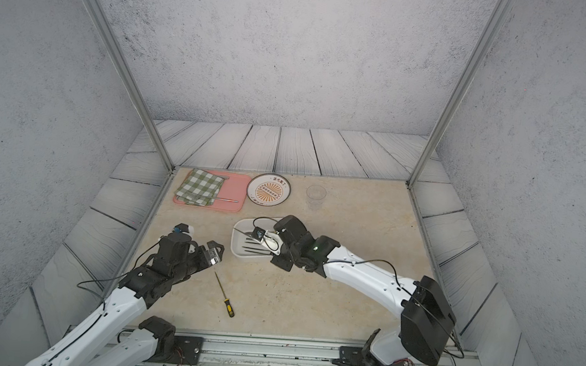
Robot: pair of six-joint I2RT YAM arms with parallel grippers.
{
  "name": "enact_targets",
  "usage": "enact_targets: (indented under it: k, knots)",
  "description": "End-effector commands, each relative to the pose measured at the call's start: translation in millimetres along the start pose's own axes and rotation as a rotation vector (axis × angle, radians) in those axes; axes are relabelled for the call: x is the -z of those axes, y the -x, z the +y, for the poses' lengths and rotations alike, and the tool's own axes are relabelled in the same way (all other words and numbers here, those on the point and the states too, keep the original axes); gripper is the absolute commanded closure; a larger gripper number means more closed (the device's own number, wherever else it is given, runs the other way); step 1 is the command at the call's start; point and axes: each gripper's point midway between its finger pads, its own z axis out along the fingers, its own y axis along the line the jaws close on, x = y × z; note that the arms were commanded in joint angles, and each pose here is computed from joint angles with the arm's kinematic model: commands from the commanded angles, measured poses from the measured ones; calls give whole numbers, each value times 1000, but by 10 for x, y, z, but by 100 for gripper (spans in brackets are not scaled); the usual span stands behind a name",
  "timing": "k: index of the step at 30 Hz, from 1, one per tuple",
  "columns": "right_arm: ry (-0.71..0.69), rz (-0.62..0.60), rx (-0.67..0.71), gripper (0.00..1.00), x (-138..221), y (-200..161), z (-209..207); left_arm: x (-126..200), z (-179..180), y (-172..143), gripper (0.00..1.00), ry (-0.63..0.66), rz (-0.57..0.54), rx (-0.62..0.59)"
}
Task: Put the file tool into the storage box
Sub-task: Place the file tool in the storage box.
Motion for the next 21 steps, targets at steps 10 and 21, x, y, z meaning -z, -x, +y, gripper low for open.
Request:
enact_targets:
  k: [10,21]
  knots:
    - [187,-1,160,100,-346,-189,-281,-59,-7,-26,2,-21,6,8]
    - [224,88,165,100,-762,-374,-301,-94,-172,67,2,-36,41,-25]
